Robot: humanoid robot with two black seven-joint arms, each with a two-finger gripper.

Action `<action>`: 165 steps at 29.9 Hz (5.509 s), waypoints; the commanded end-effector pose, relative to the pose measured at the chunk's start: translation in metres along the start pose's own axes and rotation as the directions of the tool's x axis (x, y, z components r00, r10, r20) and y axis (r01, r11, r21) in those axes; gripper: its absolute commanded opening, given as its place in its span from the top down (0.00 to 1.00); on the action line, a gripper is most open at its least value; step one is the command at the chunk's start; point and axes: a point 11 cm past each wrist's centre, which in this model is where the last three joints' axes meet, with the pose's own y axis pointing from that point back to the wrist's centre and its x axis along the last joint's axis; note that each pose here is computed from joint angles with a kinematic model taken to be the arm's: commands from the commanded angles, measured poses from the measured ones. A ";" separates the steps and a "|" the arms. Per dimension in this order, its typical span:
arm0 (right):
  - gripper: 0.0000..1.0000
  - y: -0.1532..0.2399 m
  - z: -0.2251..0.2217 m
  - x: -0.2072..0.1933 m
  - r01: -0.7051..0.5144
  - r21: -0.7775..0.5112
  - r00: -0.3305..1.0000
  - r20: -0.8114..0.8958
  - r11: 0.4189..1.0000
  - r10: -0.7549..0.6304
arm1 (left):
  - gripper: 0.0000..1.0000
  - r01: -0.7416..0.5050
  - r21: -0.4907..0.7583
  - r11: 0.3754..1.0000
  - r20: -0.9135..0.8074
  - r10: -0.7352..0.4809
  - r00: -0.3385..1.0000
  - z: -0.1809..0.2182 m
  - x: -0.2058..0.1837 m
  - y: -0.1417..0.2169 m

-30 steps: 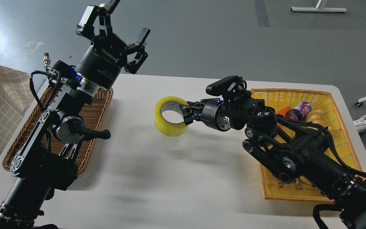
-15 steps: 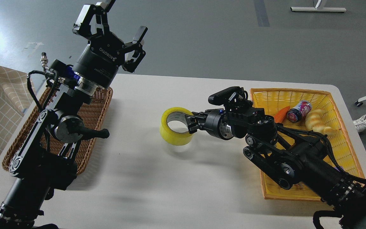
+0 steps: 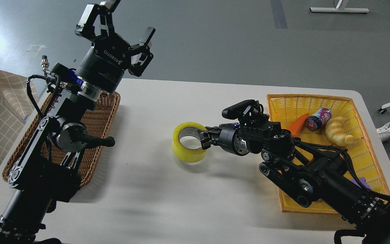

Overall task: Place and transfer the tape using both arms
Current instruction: 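Lower the tape roll onto the table center and release it, then raise the right gripper back above the yellow basket, then reach the left gripper toward the tape roll on the table, then close the left gripper on the tape roll's rim and lift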

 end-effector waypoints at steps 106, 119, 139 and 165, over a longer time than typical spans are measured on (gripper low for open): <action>0.00 0.236 0.056 0.155 -0.949 0.049 0.051 0.999 0.313 -0.002 | 0.02 -0.205 0.724 0.658 0.688 -0.676 0.264 -0.183 -0.032 0.104; 0.00 0.243 0.062 0.153 -0.953 0.030 0.036 0.999 0.301 0.015 | 0.02 -0.244 0.745 0.621 0.667 -0.702 0.248 -0.196 -0.016 0.111; 0.00 0.242 0.065 0.151 -0.952 0.021 0.028 0.999 0.305 0.018 | 0.03 -0.246 0.774 0.583 0.616 -0.784 0.079 -0.186 0.005 0.105; 0.00 0.250 0.076 0.149 -0.950 0.008 0.027 0.998 0.313 0.055 | 0.30 -0.201 0.834 0.513 0.529 -0.848 0.028 -0.208 0.004 0.112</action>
